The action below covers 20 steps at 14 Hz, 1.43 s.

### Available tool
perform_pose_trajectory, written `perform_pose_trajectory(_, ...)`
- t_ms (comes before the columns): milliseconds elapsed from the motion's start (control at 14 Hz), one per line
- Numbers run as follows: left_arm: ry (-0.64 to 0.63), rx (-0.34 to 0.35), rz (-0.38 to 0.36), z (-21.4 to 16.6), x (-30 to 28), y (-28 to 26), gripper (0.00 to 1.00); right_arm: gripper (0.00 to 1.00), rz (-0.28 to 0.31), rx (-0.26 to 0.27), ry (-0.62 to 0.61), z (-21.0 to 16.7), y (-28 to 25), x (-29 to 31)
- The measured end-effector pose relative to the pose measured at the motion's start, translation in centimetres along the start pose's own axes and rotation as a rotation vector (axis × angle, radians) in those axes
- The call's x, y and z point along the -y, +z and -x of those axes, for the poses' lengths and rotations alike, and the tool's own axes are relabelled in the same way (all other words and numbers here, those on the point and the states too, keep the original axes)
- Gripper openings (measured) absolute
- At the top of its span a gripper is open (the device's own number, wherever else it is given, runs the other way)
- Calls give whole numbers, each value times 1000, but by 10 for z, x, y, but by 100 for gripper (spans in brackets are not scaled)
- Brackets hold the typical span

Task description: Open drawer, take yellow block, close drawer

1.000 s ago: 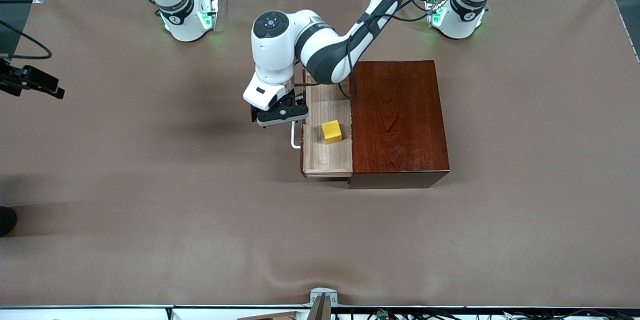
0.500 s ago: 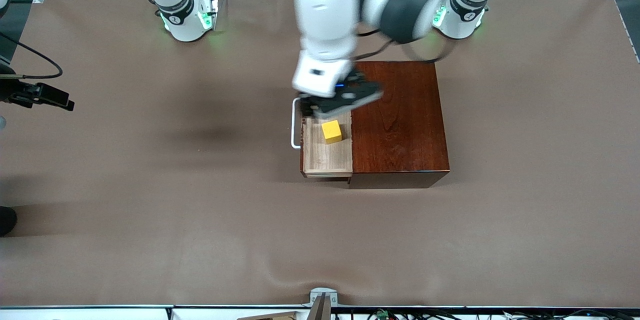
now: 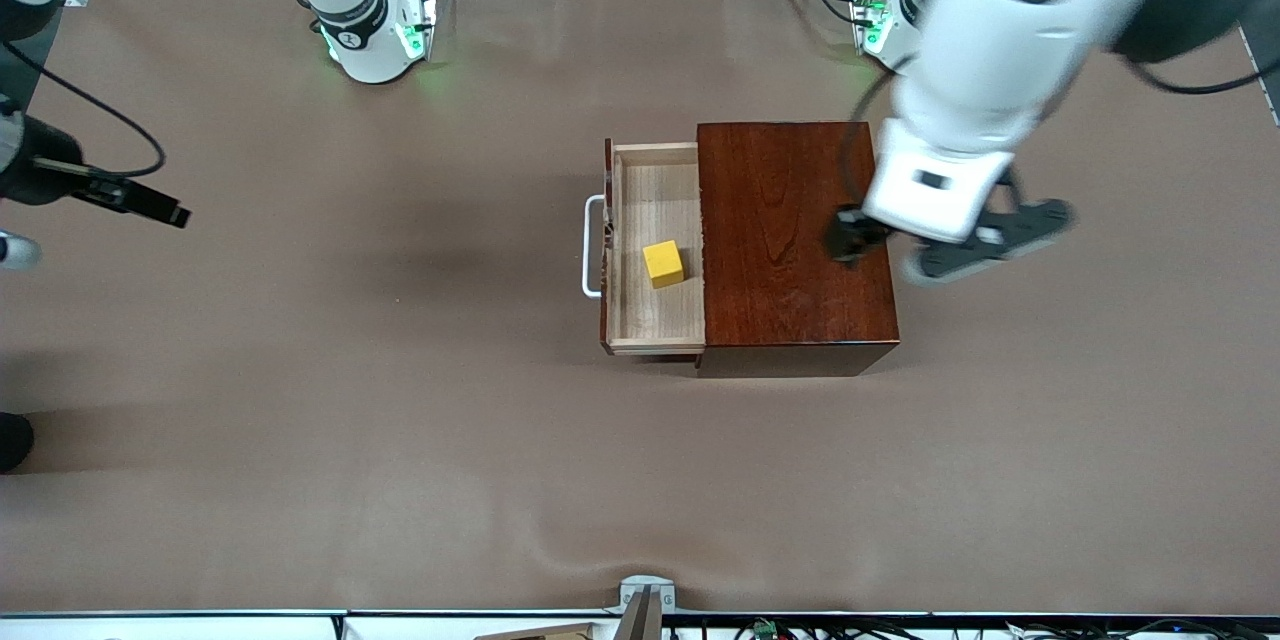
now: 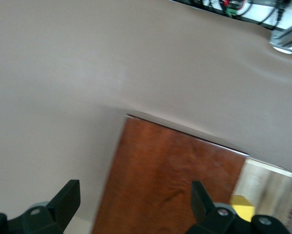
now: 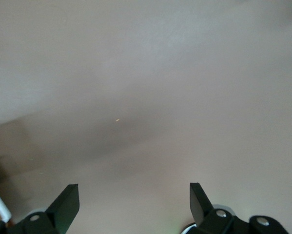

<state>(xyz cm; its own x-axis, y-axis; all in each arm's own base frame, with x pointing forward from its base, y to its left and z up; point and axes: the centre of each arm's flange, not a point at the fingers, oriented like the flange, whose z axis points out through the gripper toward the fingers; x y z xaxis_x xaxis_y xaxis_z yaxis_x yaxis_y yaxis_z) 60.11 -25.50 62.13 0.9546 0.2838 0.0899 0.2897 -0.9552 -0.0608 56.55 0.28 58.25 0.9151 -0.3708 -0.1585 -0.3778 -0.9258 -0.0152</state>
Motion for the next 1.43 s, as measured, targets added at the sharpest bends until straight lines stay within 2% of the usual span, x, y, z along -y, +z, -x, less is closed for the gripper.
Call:
perform_pose_trajectory(286,57,15,2,-38,87,-6,100,100,-5,17,87,20,4,42)
perform_pose_trajectory(714,157,42,-2,-51,137,-2,100,100,4,45,254,65,17,119)
perform_pose_trajectory(929,204,74,-5,-60,181,8,100,100,25,49,326,85,32,158)
perform_pose_trajectory(1214,236,111,16,-50,257,13,100,100,13,25,434,107,51,207)
perform_pose_trajectory(1429,246,107,37,-26,268,11,100,100,-23,27,532,121,64,239)
